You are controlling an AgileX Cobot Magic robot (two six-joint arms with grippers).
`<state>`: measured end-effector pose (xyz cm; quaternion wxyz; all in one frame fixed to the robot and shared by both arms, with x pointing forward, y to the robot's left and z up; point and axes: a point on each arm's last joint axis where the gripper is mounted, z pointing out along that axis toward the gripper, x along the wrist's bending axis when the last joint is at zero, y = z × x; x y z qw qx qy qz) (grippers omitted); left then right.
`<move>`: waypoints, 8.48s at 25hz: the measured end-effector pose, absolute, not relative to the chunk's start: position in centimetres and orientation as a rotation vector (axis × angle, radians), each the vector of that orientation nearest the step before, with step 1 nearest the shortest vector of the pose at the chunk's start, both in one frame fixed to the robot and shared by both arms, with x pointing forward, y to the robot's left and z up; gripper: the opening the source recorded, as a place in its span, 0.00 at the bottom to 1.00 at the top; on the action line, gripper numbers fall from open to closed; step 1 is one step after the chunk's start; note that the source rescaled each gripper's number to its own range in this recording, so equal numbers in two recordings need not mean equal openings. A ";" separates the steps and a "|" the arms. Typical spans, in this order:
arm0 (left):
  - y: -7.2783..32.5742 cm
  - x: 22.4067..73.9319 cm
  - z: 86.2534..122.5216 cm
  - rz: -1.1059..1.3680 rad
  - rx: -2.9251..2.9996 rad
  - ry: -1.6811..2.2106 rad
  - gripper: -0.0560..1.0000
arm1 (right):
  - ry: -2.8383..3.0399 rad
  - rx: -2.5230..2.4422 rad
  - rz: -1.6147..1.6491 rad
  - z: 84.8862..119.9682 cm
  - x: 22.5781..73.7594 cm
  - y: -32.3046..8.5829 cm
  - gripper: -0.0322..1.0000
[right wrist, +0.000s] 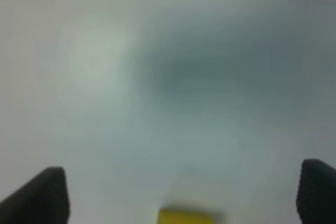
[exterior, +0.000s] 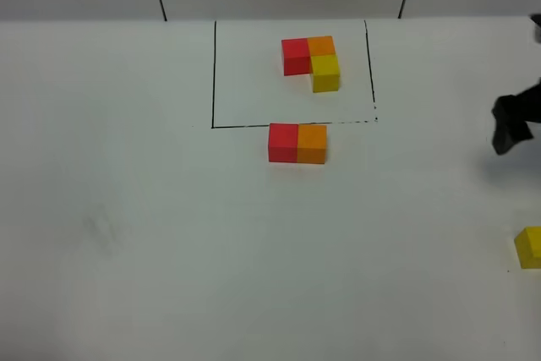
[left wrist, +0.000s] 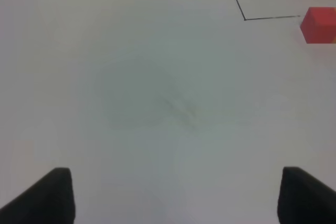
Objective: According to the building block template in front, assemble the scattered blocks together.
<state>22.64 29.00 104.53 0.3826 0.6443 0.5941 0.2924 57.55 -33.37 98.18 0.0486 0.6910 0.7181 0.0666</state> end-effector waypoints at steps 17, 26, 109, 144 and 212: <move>29.0 22.6 104.5 0.746 1.644 1.515 0.70 | 1.876 2.393 0.194 91.4 47.6 -34.1 0.75; 29.0 22.6 104.5 0.746 1.644 1.515 0.70 | 1.944 2.327 0.191 91.0 47.2 -34.0 0.64; 29.0 22.6 104.5 0.748 1.646 1.513 0.70 | 2.012 2.117 0.180 90.0 59.0 -4.5 0.03; 29.0 22.6 104.5 0.747 1.644 1.514 0.70 | 2.025 2.101 0.181 89.9 59.1 -4.5 0.03; 29.0 22.6 104.5 0.748 1.646 1.513 0.70 | 2.162 2.060 0.290 97.5 59.5 -14.1 1.00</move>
